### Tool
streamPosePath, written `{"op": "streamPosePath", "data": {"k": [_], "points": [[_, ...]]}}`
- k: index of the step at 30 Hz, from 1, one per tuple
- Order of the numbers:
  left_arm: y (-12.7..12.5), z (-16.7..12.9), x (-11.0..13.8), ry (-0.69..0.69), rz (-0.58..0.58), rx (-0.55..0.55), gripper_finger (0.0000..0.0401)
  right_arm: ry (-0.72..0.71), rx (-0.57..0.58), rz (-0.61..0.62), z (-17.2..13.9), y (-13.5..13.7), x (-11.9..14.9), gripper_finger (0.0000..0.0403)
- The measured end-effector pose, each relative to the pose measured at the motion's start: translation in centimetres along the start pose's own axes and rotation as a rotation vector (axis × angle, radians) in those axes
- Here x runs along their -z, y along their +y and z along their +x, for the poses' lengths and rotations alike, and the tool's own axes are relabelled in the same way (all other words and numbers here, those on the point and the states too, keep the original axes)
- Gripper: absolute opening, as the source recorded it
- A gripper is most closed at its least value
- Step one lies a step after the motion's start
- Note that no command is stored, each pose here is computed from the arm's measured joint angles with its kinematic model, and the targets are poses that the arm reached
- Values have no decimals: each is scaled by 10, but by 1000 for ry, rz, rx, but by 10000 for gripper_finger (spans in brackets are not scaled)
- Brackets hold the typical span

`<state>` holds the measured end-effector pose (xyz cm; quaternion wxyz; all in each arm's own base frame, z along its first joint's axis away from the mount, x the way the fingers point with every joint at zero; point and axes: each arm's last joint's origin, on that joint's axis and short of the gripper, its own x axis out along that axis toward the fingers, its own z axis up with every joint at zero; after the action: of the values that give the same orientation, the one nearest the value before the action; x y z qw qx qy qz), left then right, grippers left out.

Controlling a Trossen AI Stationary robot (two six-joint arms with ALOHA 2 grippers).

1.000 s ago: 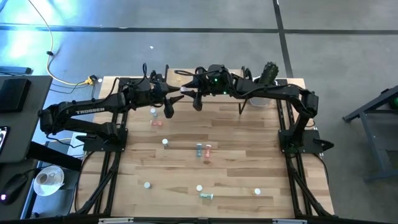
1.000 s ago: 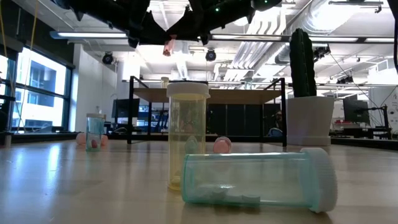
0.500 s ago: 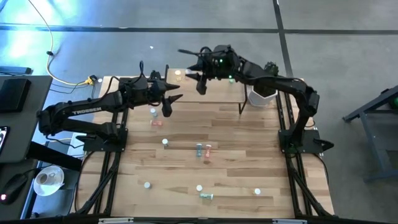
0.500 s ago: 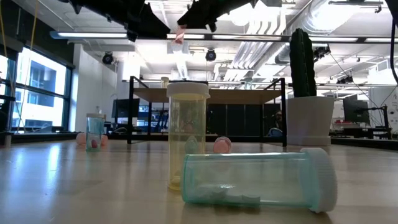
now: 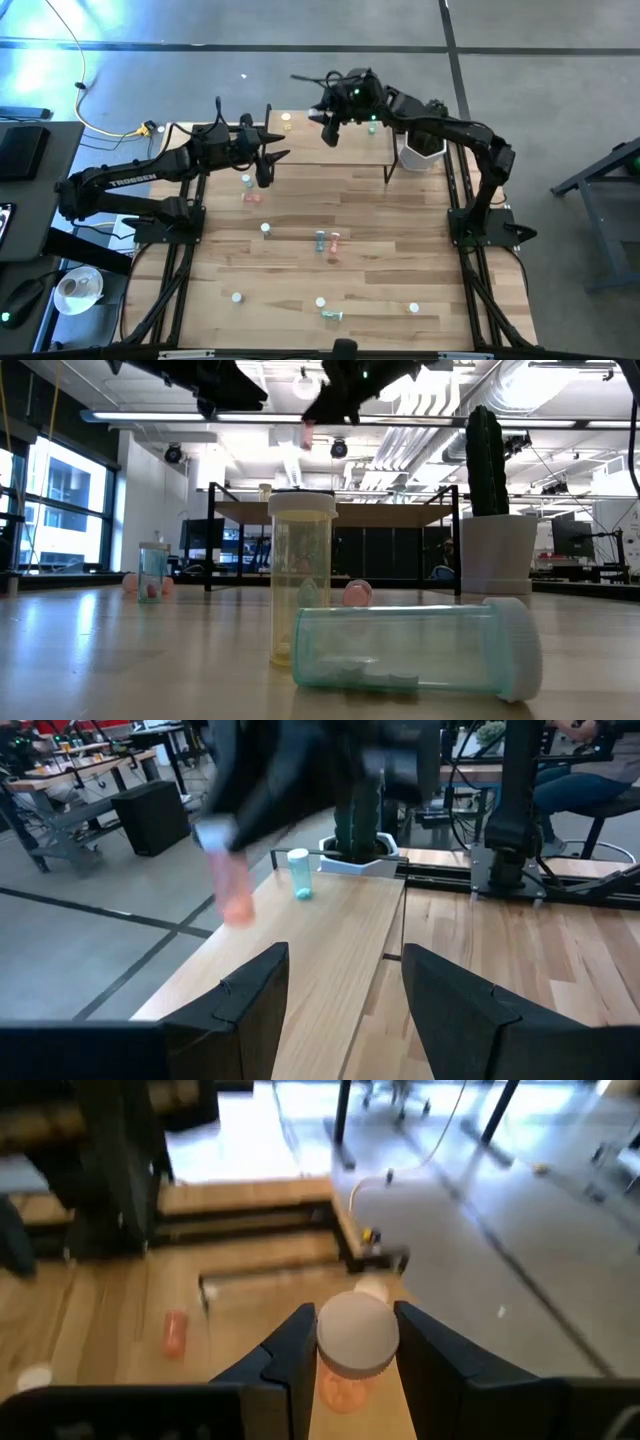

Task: Pick and place medicine bottles onto shelf by color
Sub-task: Put the right pink pill bottle on the shelf

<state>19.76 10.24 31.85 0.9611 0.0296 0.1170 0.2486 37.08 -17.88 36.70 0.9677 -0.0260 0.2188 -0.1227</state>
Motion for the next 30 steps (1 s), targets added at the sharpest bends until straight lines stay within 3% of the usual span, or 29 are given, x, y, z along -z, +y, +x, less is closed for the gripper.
{"op": "streamPosePath", "data": {"k": [6, 10, 25, 30], "points": [[0, 0, 0, 0, 0, 0, 186, -7, 3, 36, 18, 1, 31, 104], [0, 0, 0, -1, 0, 0, 186, -16, 73, 35, 23, -1, 40, 104], [0, 0, -1, -9, 0, -1, 186, -102, 168, 124, 26, -28, 41, 104], [0, 0, -1, -8, -1, -1, 186, -35, 153, 154, 44, -28, 58, 104]]}}
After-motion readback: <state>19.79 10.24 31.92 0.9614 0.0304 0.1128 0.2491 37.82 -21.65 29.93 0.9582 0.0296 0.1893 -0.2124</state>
